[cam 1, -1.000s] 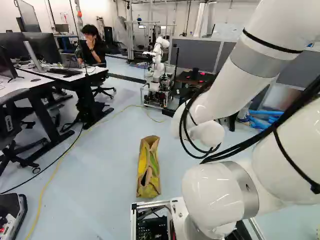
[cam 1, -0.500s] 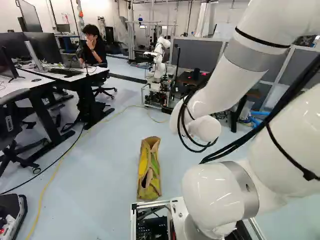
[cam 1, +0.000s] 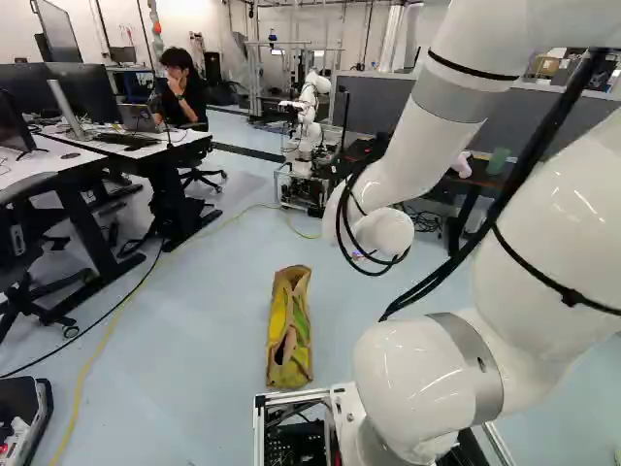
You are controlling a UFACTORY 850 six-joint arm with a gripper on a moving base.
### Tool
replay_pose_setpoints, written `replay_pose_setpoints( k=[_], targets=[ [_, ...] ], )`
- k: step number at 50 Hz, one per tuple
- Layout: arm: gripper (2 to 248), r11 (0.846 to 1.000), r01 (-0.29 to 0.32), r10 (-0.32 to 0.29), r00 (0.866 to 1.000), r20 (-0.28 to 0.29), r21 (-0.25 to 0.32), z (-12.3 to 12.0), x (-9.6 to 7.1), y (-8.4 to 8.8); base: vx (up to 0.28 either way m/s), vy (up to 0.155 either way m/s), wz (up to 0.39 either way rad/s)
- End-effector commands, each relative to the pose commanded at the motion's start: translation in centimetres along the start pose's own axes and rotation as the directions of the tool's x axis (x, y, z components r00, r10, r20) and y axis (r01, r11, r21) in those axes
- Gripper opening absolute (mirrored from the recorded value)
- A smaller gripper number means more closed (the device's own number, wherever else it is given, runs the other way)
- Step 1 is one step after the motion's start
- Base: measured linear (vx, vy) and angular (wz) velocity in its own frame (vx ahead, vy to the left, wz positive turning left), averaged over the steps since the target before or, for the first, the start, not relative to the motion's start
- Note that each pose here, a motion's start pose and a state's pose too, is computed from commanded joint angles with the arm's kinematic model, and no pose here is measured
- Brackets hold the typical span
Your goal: Pick up the bag on the ground and place it on the table
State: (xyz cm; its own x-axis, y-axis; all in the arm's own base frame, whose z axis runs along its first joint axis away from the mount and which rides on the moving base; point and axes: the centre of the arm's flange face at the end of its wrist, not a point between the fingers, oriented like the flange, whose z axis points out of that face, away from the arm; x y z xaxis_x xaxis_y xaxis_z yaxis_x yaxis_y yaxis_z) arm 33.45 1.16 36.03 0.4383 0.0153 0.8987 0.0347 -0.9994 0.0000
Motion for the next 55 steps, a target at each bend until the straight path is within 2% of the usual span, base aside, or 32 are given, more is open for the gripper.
replay_pose_setpoints(
  k=[29, 55],
  targets=[
    [247, 0.998, 0.022, -0.030, 0.987, 0.155, 0.053, 6.7, -0.6, -2.7, 0.000, 0.000, 0.000],
    [247, 0.998, 0.004, -0.019, 0.960, 0.279, 0.056, 11.4, -2.4, -5.9, 0.000, 0.000, 0.000]
  ],
)
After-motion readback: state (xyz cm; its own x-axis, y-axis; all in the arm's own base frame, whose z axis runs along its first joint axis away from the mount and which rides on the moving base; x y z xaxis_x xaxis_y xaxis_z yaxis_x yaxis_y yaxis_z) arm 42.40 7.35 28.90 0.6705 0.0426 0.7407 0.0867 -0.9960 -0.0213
